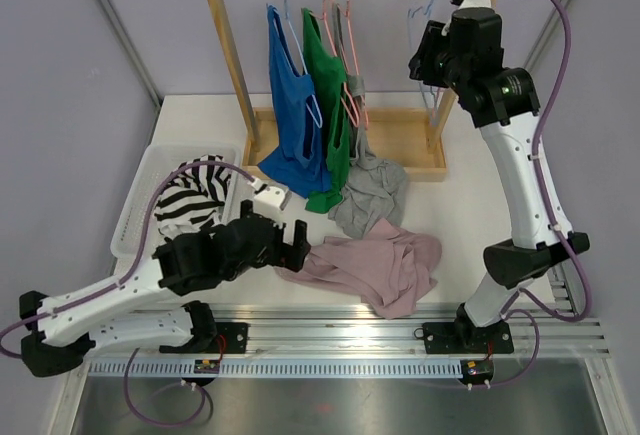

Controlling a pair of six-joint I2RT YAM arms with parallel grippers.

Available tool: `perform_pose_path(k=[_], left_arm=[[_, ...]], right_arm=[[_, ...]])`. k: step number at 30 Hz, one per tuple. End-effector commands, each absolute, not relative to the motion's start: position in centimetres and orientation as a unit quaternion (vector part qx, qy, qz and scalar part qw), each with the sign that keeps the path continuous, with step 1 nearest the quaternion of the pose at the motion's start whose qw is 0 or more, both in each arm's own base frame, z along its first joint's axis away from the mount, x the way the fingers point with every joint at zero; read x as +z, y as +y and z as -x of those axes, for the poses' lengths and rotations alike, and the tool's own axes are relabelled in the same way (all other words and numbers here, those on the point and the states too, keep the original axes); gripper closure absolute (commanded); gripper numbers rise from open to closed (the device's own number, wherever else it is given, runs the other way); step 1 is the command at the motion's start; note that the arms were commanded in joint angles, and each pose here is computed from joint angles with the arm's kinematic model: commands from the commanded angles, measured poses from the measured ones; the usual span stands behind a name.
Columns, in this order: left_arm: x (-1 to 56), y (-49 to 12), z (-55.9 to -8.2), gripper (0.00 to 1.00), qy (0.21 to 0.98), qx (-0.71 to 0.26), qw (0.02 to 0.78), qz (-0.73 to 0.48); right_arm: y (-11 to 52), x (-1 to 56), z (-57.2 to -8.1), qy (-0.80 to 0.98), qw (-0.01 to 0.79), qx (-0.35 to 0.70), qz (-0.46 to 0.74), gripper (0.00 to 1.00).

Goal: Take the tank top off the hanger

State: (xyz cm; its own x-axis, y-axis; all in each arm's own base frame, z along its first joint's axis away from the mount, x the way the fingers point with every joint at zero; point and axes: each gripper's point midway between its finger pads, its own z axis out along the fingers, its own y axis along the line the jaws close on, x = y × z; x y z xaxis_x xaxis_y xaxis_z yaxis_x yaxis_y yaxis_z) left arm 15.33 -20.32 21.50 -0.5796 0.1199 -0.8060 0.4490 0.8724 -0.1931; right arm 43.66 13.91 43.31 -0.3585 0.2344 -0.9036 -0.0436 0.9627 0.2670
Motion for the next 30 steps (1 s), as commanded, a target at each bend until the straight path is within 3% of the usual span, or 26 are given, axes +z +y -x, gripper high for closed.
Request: perform_pose_path(k=[1, 3, 6, 7, 16, 24, 25, 27, 28, 30], left_arm=[[24.3, -25.4, -15.9, 0.01, 0.838, -0.256, 0.45, -0.17], [23.9, -28.2, -15.9, 0.01, 0.836, -0.261, 0.447, -0.18], [22.8, -32.3, -15.6, 0.01, 0.833, -0.263, 0.442, -0.203], [22.4, -33.2, -15.5, 0.01, 0.834, -0.26, 0.44, -0.21], [13.8, -42.0, -13.6, 0.01, 0.871, -0.213, 0.358, -0.259], [4.8, -43.5, -12.2, 0.04, 0.903, -0.163, 0.28, -0.284], [4.3, -43.6, -11.9, 0.11, 0.904, -0.165, 0.271, -0.287], [3.5, -43.6, -11.6, 0.35, 0.906, -0.167, 0.261, -0.289], [3.5, -43.6, -11.4, 0.72, 0.906, -0.167, 0.258, -0.29], [4.3, -43.1, -11.1, 0.92, 0.906, -0.163, 0.262, -0.289]], right_arm=[[12.5, 46.7, -40.0, 0.794, 0.593, 0.126, -0.04, 0.48], [12.1, 47.7, -38.6, 0.787, 0.602, 0.13, -0.035, 0.36], [11.1, 49.7, -34.4, 0.77, 0.622, 0.143, -0.019, 0.05], [10.6, 50.0, -33.4, 0.766, 0.627, 0.141, -0.02, 0.0], [5.2, 48.2, -22.3, 0.746, 0.653, 0.123, -0.042, 0.0], [4.2, 48.1, -16.8, 0.719, 0.677, 0.156, -0.033, 0.0], [4.2, 48.2, -16.3, 0.716, 0.679, 0.159, -0.03, 0.0], [4.1, 48.2, -16.2, 0.715, 0.68, 0.16, -0.028, 0.01], [4.1, 48.2, -16.1, 0.714, 0.681, 0.159, -0.026, 0.01], [4.1, 48.1, -16.3, 0.714, 0.682, 0.155, -0.026, 0.0]])
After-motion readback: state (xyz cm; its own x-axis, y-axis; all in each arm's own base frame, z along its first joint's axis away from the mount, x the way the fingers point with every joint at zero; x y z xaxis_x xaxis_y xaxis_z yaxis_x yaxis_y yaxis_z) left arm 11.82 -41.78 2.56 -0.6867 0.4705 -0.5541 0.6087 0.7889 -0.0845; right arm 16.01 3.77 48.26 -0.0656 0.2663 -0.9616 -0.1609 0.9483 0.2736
